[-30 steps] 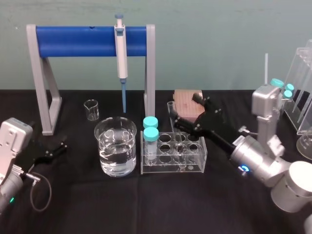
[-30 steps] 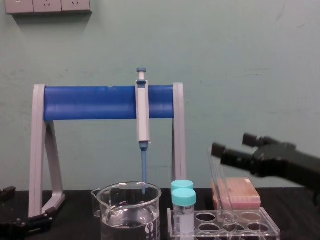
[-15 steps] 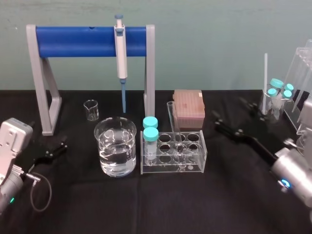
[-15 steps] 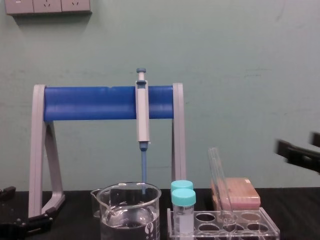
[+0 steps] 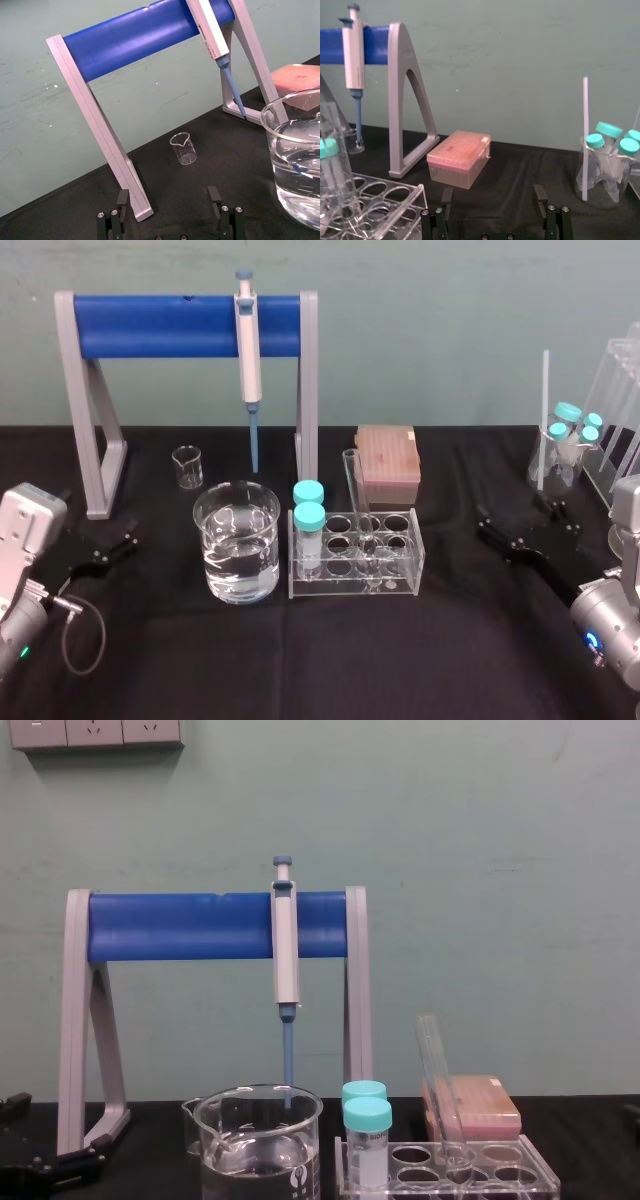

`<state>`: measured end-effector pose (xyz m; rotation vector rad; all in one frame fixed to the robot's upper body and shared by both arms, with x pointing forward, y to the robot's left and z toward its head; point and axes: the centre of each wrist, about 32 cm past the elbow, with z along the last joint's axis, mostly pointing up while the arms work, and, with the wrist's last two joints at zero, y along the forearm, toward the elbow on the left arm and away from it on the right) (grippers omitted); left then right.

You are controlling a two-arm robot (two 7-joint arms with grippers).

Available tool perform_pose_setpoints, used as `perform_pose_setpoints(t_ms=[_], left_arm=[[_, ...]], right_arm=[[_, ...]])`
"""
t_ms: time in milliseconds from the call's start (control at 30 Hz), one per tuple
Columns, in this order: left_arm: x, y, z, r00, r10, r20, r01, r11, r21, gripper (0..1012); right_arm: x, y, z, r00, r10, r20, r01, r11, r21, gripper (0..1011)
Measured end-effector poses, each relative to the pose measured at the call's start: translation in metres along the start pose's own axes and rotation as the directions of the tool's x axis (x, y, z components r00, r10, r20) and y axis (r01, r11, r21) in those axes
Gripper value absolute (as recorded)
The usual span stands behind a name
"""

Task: Hold the test tube with one hand and immerse one end into the beaker, then return it to the test tube rack.

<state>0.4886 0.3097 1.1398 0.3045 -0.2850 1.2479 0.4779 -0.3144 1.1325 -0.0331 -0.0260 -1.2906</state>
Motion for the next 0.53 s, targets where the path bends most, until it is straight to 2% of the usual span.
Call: perform_pose_setpoints(t_ms=[267, 533], left_arm=[[0.0000, 0.0000, 0.0000, 1.0000, 0.000, 0.000, 0.000, 1.0000, 0.000, 1000], [0.0000, 0.0000, 0.0000, 1.0000, 0.000, 0.000, 0.000, 1.0000, 0.000, 1000]], right_arm=[[-0.0014, 0.0074, -0.0050, 1.000, 0.012, 0.011, -0.012, 0.999, -0.030, 1003], [-0.0015, 0.0067, -0.0053, 1.000, 0.012, 0.009, -0.012, 0.999, -0.030, 1003]])
